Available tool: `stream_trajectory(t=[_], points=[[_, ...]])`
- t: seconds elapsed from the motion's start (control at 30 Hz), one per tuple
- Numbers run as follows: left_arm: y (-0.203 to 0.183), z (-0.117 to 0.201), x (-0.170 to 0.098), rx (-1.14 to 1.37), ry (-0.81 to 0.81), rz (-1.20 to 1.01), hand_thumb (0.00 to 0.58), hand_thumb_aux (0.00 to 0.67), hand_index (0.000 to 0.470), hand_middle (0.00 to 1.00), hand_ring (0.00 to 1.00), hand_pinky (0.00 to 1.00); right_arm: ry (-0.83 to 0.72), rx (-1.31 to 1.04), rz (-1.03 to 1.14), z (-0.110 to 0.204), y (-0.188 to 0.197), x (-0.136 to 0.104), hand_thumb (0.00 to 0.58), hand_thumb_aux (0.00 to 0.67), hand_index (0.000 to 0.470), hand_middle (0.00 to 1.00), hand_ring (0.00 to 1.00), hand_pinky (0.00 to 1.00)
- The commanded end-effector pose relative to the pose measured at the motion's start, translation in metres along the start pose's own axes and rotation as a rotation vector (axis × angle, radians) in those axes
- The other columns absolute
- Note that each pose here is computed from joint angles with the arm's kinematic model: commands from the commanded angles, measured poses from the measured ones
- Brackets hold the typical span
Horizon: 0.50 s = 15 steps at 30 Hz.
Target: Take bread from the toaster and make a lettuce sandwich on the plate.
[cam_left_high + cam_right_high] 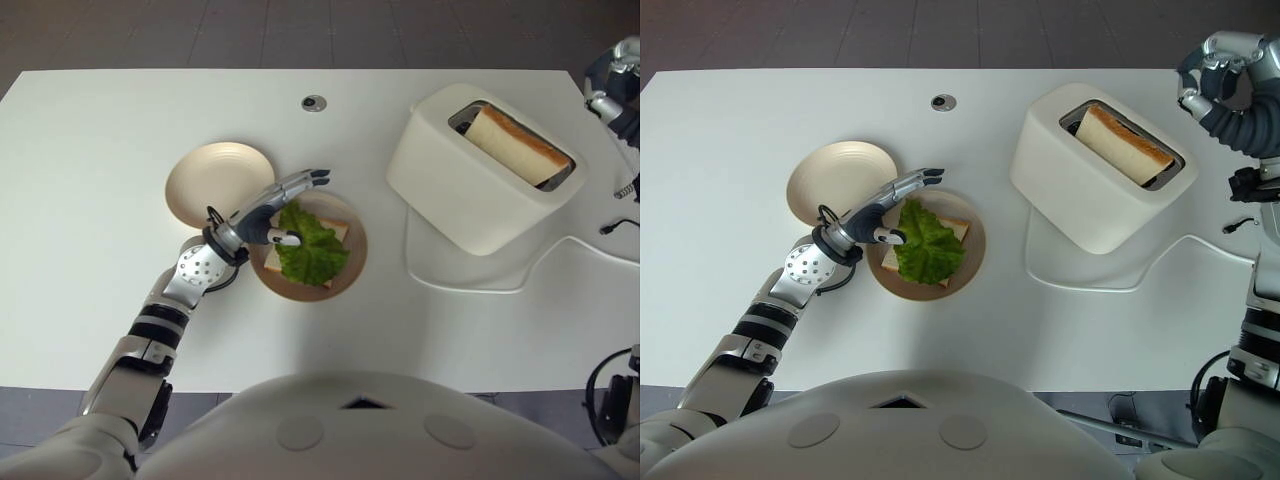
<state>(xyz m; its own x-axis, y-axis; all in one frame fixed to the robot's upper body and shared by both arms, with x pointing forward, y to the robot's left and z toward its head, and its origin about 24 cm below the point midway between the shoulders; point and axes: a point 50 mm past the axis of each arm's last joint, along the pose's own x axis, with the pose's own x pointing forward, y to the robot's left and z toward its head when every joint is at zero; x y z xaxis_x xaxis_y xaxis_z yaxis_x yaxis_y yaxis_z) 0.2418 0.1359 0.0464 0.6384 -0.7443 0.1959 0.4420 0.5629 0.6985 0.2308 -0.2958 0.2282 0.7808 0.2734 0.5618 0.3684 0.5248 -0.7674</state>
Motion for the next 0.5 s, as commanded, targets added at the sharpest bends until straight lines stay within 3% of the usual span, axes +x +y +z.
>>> stream_trajectory(t=[0.03,0.17,0.2,0.23,0.27,0.3,0.5], points=[[0.003,-0.003,-0.003,-0.004,0.015,0.018,0.000,0.000,0.000,0.00,0.00,0.00,-0.103,0.146,-0.101,0.021,0.005,0.010,0.580,0.670,0.470,1.00,1.00,1.00],[0.003,-0.003,-0.003,-0.009,0.014,0.026,0.000,0.000,0.000,0.00,0.00,0.00,-0.038,0.148,0.061,0.014,0.035,0.006,0.580,0.670,0.470,1.00,1.00,1.00],[0.002,-0.003,-0.003,-0.010,0.014,0.024,0.000,0.000,0.000,0.00,0.00,0.00,-0.014,0.128,0.087,0.009,0.039,0.003,0.579,0.641,0.450,1.00,1.00,1.00],[0.002,-0.003,-0.003,-0.010,0.017,0.022,0.000,0.000,0.000,0.00,0.00,0.00,0.014,0.095,0.120,0.004,0.041,0.000,0.454,0.357,0.251,0.61,0.61,0.61],[0.002,-0.004,-0.004,-0.009,0.020,0.022,0.000,0.000,0.000,0.00,0.00,0.00,0.039,0.070,0.139,-0.001,0.041,-0.003,0.000,0.000,0.000,0.04,0.04,0.04],[0.003,-0.004,-0.004,-0.008,0.023,0.022,0.000,0.000,0.000,0.00,0.00,0.00,0.058,0.040,0.152,-0.004,0.038,-0.005,0.000,0.000,0.000,0.00,0.00,0.00],[0.001,-0.007,-0.006,-0.005,0.038,-0.003,0.000,0.000,0.000,0.00,0.00,0.00,0.150,-0.084,0.201,-0.027,0.027,-0.011,0.000,0.000,0.000,0.00,0.00,0.00]])
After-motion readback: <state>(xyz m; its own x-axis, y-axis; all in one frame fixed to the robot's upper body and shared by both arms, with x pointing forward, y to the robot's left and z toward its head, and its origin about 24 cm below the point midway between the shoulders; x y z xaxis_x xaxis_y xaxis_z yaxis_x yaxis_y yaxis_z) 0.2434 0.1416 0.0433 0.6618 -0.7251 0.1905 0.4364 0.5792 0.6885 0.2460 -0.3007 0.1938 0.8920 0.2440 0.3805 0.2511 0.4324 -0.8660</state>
